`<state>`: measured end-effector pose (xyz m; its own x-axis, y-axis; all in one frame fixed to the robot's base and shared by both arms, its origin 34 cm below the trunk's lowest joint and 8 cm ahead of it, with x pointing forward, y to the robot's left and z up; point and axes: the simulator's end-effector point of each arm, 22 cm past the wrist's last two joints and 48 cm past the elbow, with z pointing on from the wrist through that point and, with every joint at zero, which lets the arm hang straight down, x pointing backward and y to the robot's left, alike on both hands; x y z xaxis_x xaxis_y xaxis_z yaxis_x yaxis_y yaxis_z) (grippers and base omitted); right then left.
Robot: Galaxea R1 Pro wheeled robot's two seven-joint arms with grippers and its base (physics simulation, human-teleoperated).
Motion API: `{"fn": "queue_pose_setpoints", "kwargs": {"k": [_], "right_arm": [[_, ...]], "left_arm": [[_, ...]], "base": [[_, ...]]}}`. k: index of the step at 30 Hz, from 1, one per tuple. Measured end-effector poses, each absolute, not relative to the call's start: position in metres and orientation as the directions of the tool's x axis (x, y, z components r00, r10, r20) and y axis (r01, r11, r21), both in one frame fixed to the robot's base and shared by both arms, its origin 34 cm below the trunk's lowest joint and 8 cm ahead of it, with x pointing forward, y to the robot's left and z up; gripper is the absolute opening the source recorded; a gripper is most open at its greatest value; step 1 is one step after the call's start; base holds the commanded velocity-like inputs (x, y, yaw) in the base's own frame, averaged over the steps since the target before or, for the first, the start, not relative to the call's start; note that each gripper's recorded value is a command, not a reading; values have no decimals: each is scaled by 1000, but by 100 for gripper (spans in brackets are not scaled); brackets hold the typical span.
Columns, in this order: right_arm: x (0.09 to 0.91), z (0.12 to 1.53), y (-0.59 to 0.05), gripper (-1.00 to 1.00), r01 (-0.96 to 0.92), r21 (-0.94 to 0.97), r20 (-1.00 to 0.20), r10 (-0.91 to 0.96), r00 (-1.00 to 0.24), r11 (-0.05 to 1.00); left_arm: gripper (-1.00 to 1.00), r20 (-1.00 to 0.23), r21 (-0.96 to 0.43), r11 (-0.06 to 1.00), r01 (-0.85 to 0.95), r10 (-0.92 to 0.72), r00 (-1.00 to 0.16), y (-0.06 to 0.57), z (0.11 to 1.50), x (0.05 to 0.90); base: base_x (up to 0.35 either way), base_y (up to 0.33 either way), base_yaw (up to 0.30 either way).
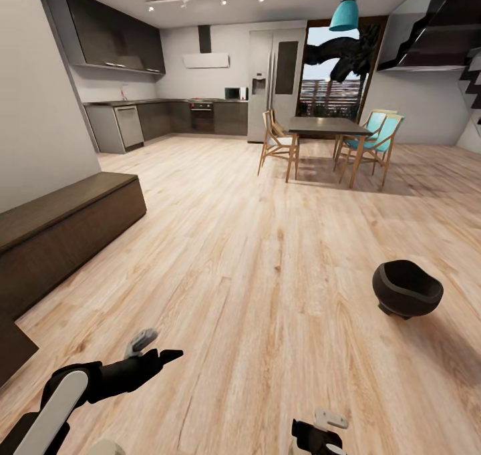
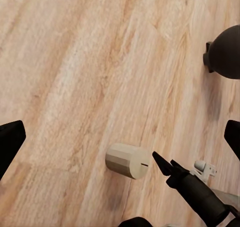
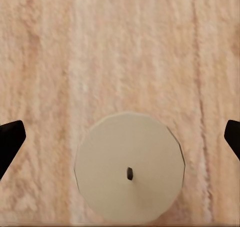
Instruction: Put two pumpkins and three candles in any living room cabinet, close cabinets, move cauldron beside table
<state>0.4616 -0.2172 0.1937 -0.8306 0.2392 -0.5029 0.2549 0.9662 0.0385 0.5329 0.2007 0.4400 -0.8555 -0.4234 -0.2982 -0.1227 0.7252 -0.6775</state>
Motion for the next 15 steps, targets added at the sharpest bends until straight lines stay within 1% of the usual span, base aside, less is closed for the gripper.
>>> {"fn": "queue_pose_setpoints", "kwargs": {"k": [10,15], "right_arm": [[460,193,-217,100,254,37,-499,238,-833,966],[455,186,-217,100,255,33,-486,238,-841,967]], "left_arm": [[100,-303,-681,723,-114,-421,-855,202,444,534],[100,-253,-743,662,-96,-411,-876,185,449,528]], "base": [[0,0,0],[0,0,0]]}}
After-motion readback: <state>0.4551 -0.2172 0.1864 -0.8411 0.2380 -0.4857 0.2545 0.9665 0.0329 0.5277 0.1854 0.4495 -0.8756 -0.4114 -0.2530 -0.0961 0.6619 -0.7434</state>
